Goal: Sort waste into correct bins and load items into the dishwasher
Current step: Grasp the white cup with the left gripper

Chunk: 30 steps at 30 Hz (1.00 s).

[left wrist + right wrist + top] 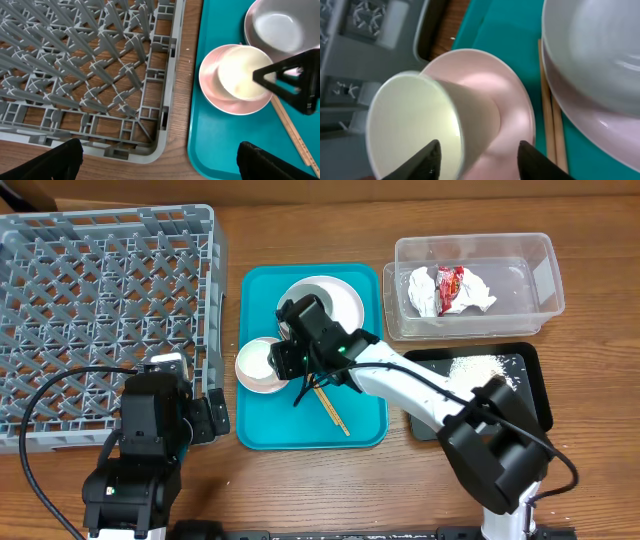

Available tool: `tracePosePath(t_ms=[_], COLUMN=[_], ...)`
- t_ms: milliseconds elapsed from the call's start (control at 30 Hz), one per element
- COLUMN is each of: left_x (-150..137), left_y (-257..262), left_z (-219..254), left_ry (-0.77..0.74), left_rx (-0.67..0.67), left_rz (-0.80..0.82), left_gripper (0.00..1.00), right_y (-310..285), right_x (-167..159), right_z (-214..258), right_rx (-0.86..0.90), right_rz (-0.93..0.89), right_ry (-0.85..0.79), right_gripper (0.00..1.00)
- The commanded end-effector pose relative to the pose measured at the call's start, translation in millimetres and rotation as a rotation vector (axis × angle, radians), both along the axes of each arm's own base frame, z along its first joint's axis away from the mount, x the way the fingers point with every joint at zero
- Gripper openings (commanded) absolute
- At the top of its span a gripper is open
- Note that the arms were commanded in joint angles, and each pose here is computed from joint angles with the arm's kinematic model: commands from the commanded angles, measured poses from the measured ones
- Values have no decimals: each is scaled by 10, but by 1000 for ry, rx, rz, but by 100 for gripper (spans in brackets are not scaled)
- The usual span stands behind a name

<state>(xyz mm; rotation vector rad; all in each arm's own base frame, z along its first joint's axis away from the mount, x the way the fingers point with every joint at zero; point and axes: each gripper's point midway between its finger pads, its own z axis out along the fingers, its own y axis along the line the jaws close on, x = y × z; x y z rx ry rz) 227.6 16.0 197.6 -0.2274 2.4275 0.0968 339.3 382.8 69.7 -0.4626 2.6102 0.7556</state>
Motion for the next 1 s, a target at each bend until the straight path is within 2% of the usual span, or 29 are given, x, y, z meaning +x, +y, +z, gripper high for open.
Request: tracePosePath(t_ms=[0, 167, 233, 333, 467, 567, 700, 833, 967], left_x=[26, 32, 44, 79, 239, 401, 598, 662, 603], left_y=[-24, -25, -26, -93, -434, -768, -1279, -1717, -1953], left_z=[102, 88, 82, 79, 146, 206, 326, 562, 820], left_ry=[-28, -22, -20, -23, -68, -94, -139, -215, -307], left_rx=[-12, -11, -12, -41, -187, -326, -505, -711, -858], left_rz=[-4, -4, -4, -29, -158, -293, -572, -862, -1132], left_gripper=[100, 100, 100, 100, 100, 100, 99, 100, 100], right_y=[88, 91, -5, -258, -802, -1114, -1194, -1127, -1090], right_x=[-33, -65, 19, 181, 312, 255, 5, -276, -353], right_z=[-42, -41, 99, 497, 1218, 1470, 1589, 1858, 1934], right_rx=[-3, -9, 1, 34, 95, 147, 296, 489, 536], right_rz=[-4, 1, -24, -80, -176, -196, -40, 174, 214], right_ry=[5, 8, -6, -44, -104, -59, 91, 160, 183], right_gripper=[43, 10, 4, 4, 4, 4, 4, 4, 4])
